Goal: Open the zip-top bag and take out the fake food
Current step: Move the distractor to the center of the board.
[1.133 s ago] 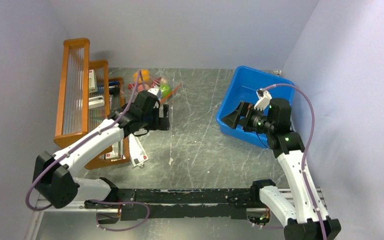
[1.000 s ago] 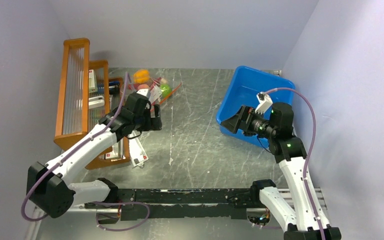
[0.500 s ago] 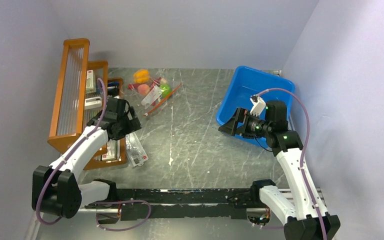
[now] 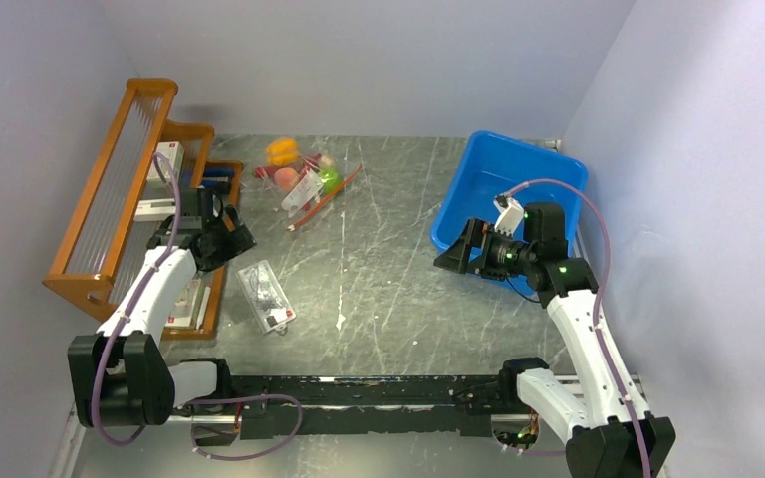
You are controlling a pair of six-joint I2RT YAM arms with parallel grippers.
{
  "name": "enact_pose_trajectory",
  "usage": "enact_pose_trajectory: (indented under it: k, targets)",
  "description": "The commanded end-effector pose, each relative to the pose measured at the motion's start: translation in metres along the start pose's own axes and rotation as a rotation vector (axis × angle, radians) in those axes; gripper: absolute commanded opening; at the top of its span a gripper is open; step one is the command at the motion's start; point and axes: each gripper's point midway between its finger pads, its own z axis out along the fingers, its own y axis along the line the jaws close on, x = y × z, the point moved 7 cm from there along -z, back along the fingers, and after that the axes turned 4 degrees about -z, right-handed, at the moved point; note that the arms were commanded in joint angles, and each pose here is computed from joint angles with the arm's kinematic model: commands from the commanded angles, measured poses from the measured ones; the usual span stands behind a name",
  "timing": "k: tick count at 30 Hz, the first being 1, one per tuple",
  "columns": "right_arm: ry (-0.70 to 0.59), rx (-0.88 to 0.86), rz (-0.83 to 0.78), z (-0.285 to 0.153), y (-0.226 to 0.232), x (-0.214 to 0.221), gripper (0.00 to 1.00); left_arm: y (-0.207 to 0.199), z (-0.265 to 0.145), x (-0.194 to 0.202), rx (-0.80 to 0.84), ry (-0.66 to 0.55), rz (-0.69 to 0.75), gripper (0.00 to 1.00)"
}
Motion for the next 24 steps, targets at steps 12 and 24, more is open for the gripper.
enact_pose_trajectory:
  k: [12, 24]
  targets:
    - [0.023, -0.016, 0.027, 0.01, -0.009, 0.007, 1.0, -0.064, -0.027, -0.003, 0.525, 0.03, 0.128, 0.99]
    - [0.051, 0.02, 0.03, 0.013, -0.016, 0.011, 1.0, -0.072, 0.041, -0.083, 0.154, 0.019, 0.137, 0.99]
